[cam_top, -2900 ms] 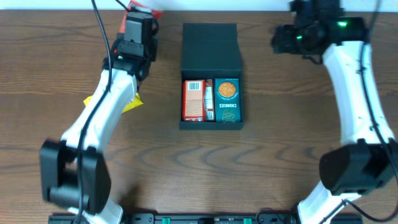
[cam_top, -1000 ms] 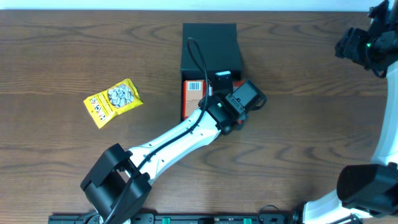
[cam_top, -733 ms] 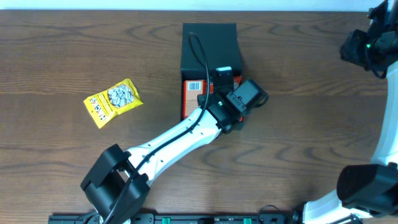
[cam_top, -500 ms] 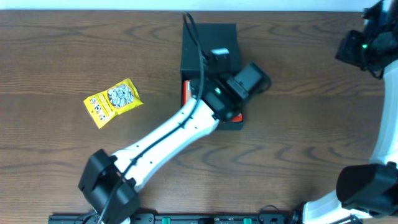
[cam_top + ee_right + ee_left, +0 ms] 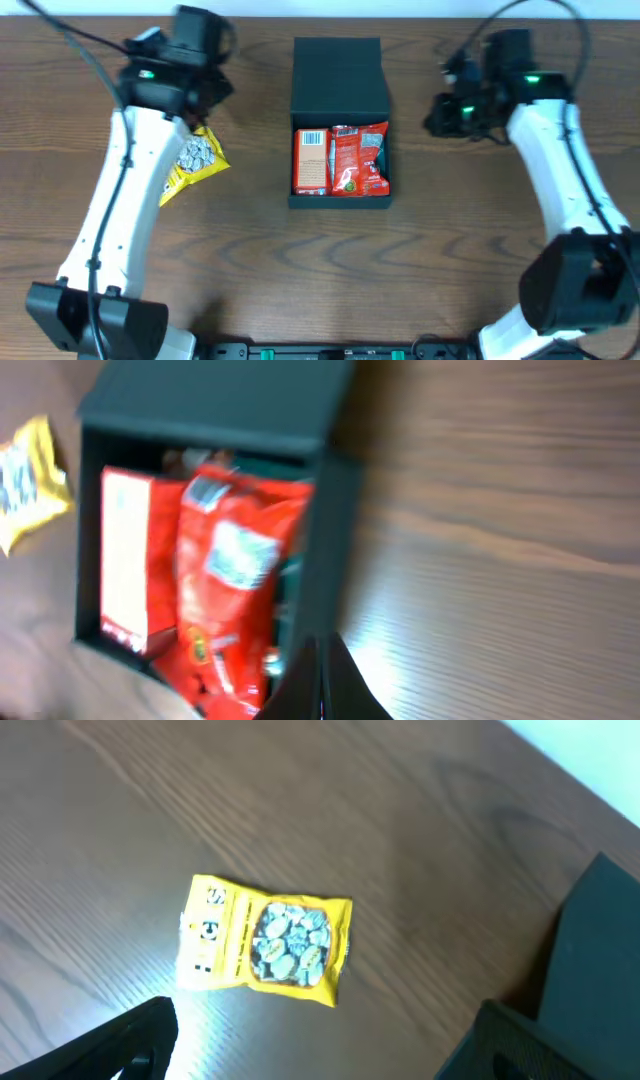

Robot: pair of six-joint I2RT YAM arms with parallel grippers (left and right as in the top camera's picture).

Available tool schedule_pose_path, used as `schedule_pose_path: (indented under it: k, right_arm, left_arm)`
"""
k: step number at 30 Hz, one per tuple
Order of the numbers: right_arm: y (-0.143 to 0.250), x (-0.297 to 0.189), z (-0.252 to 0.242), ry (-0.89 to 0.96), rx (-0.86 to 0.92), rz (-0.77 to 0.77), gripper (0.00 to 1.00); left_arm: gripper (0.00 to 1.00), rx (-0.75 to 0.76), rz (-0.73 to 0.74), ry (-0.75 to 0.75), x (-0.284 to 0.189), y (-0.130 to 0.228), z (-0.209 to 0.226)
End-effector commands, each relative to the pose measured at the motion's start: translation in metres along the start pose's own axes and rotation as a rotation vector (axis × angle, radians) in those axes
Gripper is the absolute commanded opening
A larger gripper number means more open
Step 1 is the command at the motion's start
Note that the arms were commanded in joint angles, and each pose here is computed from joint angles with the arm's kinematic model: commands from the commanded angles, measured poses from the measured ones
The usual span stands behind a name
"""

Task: Pack container
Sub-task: 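Withdraw the left gripper and press the red packet down with the right, then grasp the yellow Hacks packet with the left gripper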

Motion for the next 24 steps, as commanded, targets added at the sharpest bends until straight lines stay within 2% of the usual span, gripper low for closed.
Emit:
schedule_pose_path:
  k: [1, 6, 13, 20, 24]
  right_arm:
    - [0.005, 0.030, 0.021, -0.044, -0.063, 0.077, 0.01]
    - [0.014, 0.063, 0.041, -0.051, -0.110, 0.171, 0.01]
    - [0.028, 0.099, 0.045, -0.068, -0.111, 0.278, 0.01]
    - [0.028, 0.098, 0.040, -0.042, -0.106, 0.291, 0.01]
    - [0.014, 0.075, 0.048, -0.057, -0.149, 0.265, 0.01]
  left_arm:
    - [0.95, 0.001, 0.109, 0.062, 0.002, -0.010, 0.012]
    - [0.95, -0.022, 0.141, -0.013, 0.011, -0.023, 0.040]
    - [0.95, 0.033, 0.143, -0.019, 0.012, -0.025, 0.044]
    - [0.95, 0.074, 0.156, -0.030, 0.015, -0.023, 0.045]
    - [0.95, 0.123, 0.209, -0.077, 0.033, -0.007, 0.055]
Point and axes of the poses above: each gripper's point midway between its finger pads, its own x axis out along the fingers, its own z axis along the line the jaws close on, y = z × x, the point moved 7 cm from there along -x, back along the fingers, and after that the axes turned 11 degrees about -x, right-handed, at the moved point
